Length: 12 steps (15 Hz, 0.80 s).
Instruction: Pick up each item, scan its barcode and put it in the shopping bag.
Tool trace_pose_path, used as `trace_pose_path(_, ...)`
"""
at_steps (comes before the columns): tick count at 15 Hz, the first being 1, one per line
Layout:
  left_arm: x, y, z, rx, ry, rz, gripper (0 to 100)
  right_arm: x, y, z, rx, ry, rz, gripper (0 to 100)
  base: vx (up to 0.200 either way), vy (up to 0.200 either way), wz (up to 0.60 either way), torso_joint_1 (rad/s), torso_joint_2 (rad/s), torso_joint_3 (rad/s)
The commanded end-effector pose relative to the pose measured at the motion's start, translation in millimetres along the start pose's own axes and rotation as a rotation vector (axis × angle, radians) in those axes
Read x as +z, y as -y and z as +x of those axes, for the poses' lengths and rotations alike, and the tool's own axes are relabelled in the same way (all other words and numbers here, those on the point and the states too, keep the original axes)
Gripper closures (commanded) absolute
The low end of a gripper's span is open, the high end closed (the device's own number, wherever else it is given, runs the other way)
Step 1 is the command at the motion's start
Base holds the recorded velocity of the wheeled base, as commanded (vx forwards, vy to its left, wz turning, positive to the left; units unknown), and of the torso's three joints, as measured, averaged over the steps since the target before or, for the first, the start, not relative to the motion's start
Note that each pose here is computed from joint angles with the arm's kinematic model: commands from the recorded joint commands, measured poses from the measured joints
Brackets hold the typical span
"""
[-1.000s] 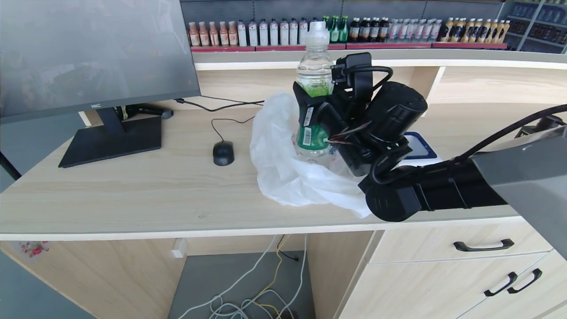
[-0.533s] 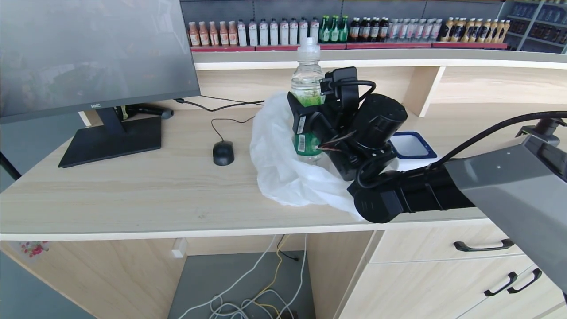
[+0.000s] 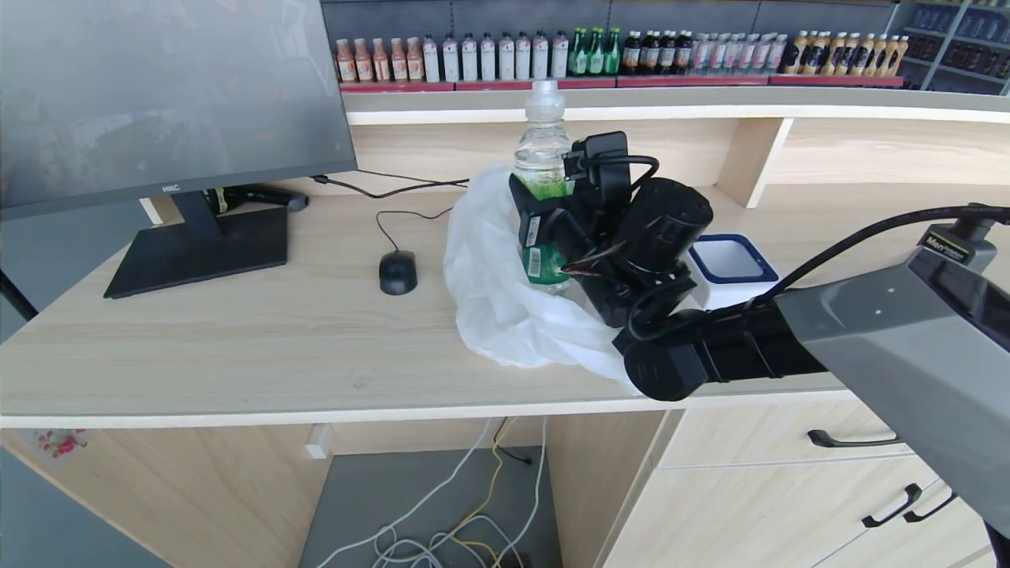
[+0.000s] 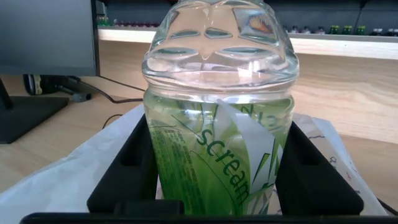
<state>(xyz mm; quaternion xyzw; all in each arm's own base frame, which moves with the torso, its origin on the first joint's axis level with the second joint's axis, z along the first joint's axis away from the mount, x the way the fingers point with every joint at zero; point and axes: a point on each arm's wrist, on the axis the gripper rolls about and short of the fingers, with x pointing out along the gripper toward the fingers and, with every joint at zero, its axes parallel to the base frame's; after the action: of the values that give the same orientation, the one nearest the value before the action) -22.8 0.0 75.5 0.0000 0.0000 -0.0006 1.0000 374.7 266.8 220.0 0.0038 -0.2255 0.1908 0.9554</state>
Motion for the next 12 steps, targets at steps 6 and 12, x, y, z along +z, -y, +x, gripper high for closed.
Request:
trace_pose_path(6,0.0,0.0,0,0.0,0.0,0.0,0,-12,-2,-1,0.003,-0.026,-0.004,100,0.0,0.0,0.0,0.0,0.0,0.0)
trace_pose_path(12,0.0,0.0,0,0.0,0.0,0.0,0,-17,0,-2,0.001,-0.038,0.009,100,0.0,0.0,0.0,0.0,0.0,0.0)
